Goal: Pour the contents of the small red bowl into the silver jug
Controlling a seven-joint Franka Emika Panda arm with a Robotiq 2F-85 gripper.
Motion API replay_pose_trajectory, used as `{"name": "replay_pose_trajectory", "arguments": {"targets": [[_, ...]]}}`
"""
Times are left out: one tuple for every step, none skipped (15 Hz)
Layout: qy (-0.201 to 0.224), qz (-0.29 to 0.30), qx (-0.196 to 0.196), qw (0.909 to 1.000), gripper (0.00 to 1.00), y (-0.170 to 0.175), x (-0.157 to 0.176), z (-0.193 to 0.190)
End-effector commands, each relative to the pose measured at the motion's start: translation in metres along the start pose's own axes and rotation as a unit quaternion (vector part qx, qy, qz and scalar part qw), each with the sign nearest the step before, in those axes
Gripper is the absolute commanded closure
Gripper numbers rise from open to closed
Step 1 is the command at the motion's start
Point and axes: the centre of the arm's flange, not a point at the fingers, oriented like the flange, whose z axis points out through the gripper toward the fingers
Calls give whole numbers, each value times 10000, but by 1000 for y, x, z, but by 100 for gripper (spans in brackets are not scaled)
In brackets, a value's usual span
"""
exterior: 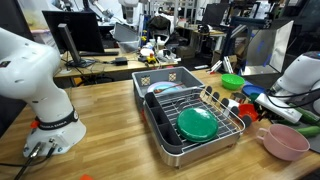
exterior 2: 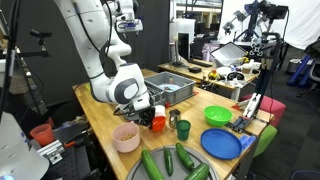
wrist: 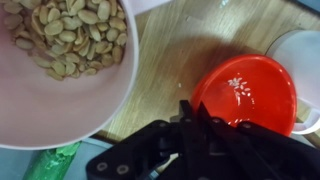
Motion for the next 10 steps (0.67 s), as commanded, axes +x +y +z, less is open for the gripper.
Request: {"name": "replay_pose_trajectory", "arguments": {"targets": [[-54,-109,98,9999,98,5,2,10],[-74,-167,105,9998,77,7,1,10],[-68,-201,115,9997,67,7,1,10],[-64,-228,110,9997,60,6,1,10],[-45,-246,81,9997,54,6,1,8],[-13,-277,28,9996,45,6,2,8],[42,-306,-45,9995,39,5,2,6],[99,-329,-105,9994,31,6,3,4],[198,-334,-191,9991,25,6,5,1],[301,-380,-219,9986,18,5,7,-6]]}}
